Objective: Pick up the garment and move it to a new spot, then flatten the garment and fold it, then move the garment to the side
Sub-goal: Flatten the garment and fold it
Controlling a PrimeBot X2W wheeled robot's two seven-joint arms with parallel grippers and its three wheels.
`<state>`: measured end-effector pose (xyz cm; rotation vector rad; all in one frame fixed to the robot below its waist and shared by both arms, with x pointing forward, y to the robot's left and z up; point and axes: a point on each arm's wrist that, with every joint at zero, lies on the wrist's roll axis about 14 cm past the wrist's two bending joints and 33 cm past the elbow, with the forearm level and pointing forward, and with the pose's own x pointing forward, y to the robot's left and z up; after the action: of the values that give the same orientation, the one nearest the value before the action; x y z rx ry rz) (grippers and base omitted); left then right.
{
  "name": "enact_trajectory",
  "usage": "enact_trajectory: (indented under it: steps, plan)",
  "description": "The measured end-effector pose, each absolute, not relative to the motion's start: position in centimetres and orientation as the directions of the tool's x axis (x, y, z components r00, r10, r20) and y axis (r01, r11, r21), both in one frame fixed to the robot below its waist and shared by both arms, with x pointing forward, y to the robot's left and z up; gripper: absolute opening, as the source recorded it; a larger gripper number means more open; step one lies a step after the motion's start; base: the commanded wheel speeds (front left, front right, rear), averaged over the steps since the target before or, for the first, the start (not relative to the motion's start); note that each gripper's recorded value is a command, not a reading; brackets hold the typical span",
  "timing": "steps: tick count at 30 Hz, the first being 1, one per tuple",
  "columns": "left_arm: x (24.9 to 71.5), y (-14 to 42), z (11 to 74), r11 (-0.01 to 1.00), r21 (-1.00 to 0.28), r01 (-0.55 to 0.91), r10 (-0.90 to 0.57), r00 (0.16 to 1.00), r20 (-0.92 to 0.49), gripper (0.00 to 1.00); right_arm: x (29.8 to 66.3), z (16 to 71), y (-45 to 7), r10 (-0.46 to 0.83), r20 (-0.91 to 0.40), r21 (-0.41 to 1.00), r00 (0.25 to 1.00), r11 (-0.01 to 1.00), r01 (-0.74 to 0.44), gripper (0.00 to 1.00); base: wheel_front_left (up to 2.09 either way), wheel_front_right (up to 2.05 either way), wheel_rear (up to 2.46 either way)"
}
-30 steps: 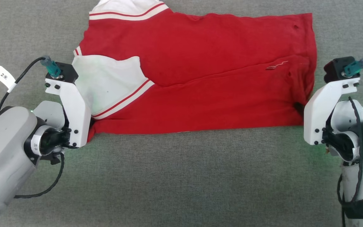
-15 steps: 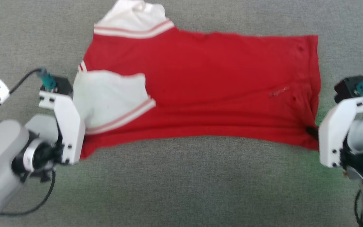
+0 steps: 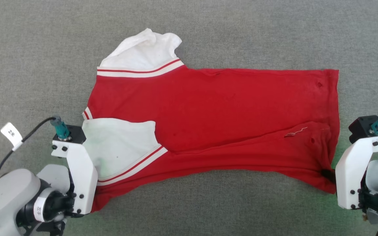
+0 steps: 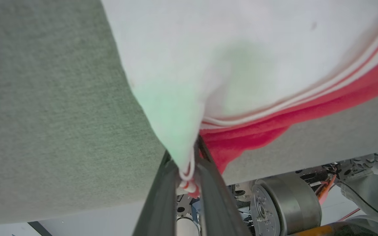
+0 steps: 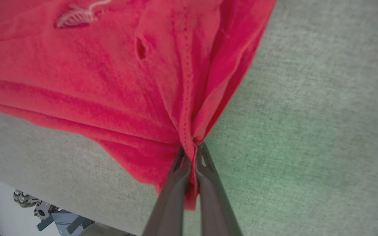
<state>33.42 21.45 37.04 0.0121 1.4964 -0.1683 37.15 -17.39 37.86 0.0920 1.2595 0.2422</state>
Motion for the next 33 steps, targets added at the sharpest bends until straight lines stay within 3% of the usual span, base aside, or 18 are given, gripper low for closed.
enact_trajectory:
  steps: [2,3,4,5,6,11,16,25,29,33]
  plan:
    - [33.2,21.4,36.7,0.989,-0.098,0.111,-0.106,0.064,-0.992,0.0,37.0,37.7,-17.2,0.234,-0.928,0.204,0.29,0.97,-0.13,0.0,0.0,0.0,0.0]
    - [33.3,21.3,36.6,0.99,-0.1,0.104,-0.108,0.072,-0.992,0.25,37.0,37.7,-17.2,0.234,-0.925,0.202,0.299,0.97,-0.134,0.15,0.0,0.0,0.0]
    - [33.4,21.4,36.5,0.99,-0.1,0.097,-0.108,0.079,-0.991,0.48,37.1,37.6,-17.2,0.234,-0.923,0.202,0.307,0.97,-0.134,0.45,0.0,0.0,0.0]
    - [33.4,21.6,36.4,0.991,-0.096,0.093,-0.104,0.081,-0.991,0.64,37.1,37.6,-17.2,0.233,-0.92,0.199,0.314,0.97,-0.136,0.82,0.0,0.0,0.0]
    - [33.5,21.7,36.4,0.991,-0.095,0.094,-0.102,0.083,-0.991,1.0,37.1,37.6,-17.1,0.234,-0.918,0.198,0.321,0.97,-0.141,1.0,0.0,0.0,0.0]
    - [35.3,22.7,38.0,0.993,-0.059,0.099,-0.075,0.158,-0.985,1.0,37.8,38.9,-16.8,0.252,-0.883,0.208,0.396,0.966,-0.152,1.0,0.0,0.0,0.0]
    - [39.1,22.8,41.5,0.989,-0.02,0.145,-0.062,0.292,-0.954,1.0,39.5,42.2,-17.5,0.242,-0.793,0.198,0.559,0.97,-0.138,1.0,0.0,0.0,0.0]
    - [48.1,20.0,45.9,0.954,0.035,0.299,-0.14,0.544,-0.827,1.0,42.7,48.9,-18.4,0.182,-0.482,0.174,0.857,0.979,-0.11,1.0,0.0,0.0,0.0]
    - [51.9,18.0,46.5,0.93,0.051,0.364,-0.192,0.599,-0.778,1.0,43.5,51.3,-19.7,0.111,-0.319,0.135,0.941,0.988,-0.071,1.0,0.0,0.0,0.0]
    - [54.9,16.1,46.0,0.9,0.073,0.429,-0.232,0.615,-0.754,1.0,43.5,51.9,-21.0,0.041,-0.219,0.115,0.975,0.993,-0.016,1.0,0.0,0.0,0.0]
